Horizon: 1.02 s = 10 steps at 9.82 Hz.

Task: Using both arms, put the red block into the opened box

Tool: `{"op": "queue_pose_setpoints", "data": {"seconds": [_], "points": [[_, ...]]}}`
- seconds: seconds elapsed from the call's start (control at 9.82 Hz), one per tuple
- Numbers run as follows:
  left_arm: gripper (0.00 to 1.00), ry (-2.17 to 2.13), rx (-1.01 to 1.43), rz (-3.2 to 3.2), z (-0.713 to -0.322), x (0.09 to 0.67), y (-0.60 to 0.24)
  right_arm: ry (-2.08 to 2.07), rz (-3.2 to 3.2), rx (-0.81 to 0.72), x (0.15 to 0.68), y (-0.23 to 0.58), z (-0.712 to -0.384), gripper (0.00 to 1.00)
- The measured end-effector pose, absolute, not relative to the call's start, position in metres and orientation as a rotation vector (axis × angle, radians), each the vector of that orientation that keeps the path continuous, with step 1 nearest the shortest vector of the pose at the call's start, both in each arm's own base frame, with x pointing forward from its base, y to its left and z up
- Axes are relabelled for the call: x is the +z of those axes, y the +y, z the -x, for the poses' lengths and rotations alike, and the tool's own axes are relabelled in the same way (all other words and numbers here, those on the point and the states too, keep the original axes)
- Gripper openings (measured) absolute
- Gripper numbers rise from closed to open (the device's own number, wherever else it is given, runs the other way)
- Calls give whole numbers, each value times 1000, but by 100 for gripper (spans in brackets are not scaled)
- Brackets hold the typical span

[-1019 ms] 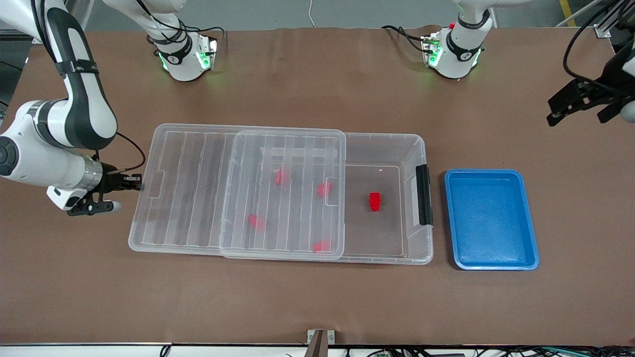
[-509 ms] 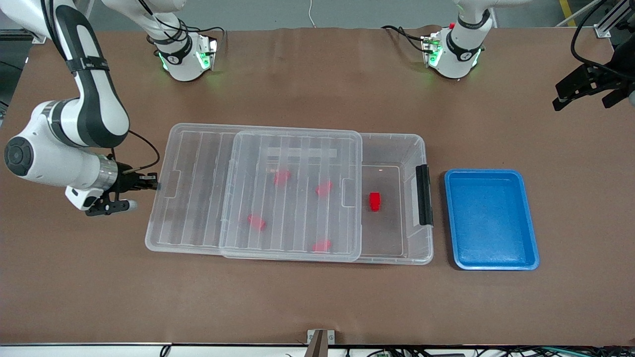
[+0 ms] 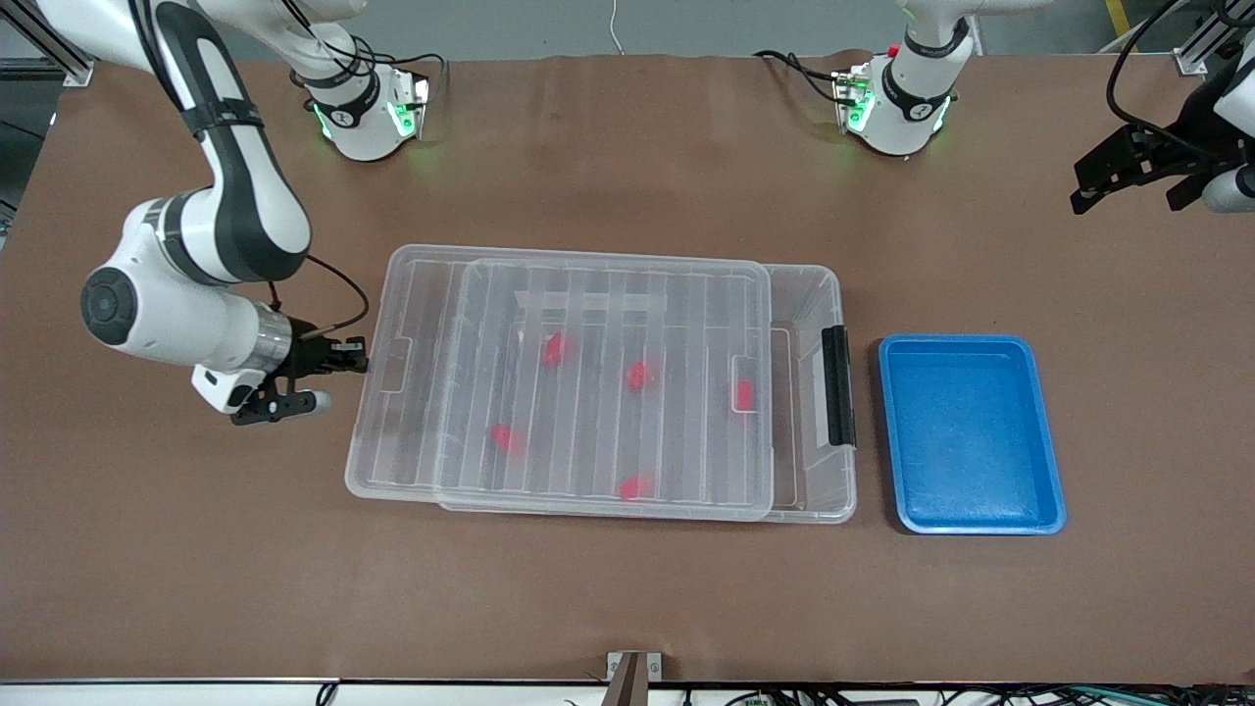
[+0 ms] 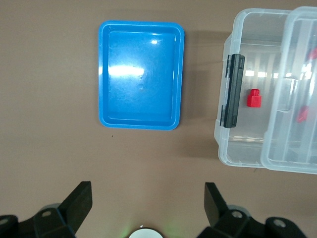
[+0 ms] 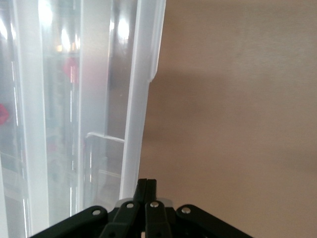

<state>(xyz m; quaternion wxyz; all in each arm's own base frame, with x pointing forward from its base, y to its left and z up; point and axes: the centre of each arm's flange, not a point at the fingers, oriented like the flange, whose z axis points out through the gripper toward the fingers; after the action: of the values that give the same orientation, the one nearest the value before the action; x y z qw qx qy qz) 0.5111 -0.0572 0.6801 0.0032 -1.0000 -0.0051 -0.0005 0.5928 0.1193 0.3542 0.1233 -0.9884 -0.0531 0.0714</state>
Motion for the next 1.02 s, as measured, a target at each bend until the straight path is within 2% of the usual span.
{"op": "queue_pose_setpoints", "data": {"seconds": [0.31,0.81,0.92,1.02], "points": [[100,-11,-38,3133,-496,688,-58,-128,2890,215,354,158,-595,1],[100,41,-40,3132,-496,688,-60,-114,2892,216,351,163,-597,1],[100,51,-39,3132,-496,688,-58,-107,2893,215,351,161,-597,3],[100,50,-39,3132,-496,688,-57,-86,2901,209,354,152,-600,15]]}}
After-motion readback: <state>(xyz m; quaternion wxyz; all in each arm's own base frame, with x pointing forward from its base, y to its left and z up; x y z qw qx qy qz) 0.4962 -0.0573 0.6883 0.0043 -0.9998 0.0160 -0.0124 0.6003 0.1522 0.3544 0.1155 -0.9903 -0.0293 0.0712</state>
